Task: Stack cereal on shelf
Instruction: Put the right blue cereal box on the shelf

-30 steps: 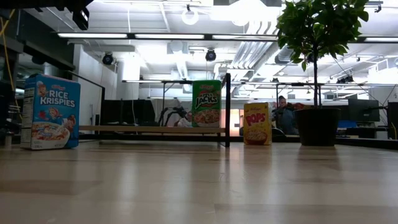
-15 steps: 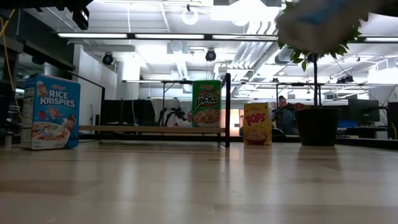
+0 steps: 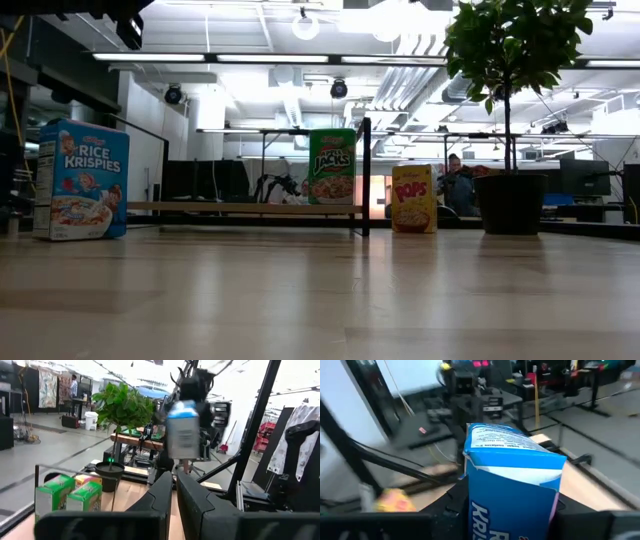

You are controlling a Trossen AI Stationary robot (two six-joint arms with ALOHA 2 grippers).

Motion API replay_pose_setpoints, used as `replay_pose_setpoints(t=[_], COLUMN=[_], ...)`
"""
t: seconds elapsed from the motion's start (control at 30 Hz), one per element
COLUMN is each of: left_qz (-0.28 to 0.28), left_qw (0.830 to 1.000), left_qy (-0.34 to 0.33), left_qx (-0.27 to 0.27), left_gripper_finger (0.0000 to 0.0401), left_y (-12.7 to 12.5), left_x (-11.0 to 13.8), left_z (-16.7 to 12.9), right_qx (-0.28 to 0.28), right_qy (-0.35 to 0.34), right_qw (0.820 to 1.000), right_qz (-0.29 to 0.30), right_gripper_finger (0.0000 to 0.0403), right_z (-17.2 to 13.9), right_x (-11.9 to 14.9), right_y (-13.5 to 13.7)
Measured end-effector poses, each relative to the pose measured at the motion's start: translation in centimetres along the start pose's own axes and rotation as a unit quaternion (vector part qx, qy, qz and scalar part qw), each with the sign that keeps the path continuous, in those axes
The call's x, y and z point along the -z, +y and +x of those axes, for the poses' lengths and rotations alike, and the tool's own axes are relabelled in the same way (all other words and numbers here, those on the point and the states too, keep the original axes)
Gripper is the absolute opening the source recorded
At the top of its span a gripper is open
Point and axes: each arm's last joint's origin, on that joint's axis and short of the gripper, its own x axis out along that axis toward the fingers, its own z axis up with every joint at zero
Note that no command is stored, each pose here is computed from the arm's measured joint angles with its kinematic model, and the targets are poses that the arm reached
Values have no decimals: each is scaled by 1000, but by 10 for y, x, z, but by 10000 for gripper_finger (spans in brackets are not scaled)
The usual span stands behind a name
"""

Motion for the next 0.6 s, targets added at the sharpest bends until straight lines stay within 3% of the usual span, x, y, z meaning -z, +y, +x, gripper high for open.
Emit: replay_pose_setpoints(t=[0.17,0.27,0.43,0.6], left_qz=[-9,-9,-8,-8], left_qw=[1000,1000,1000,1000], left_qy=[9,8,8,8], left_qx=[-2,-2,-2,-2], left_gripper_finger=[19,19,19,19], left_y=[0,0,0,0], left_x=[2,2,2,2], left_z=[0,0,0,0], right_qx=[46,96,135,139], right_qy=[73,133,220,294], right_qw=[991,980,957,937], right_qz=[-97,-117,-134,-131], right_gripper_finger=[124,124,124,124], right_z=[53,87,140,180], right_x=[-28,-33,-20,6], right_y=[-18,-37,-71,-97])
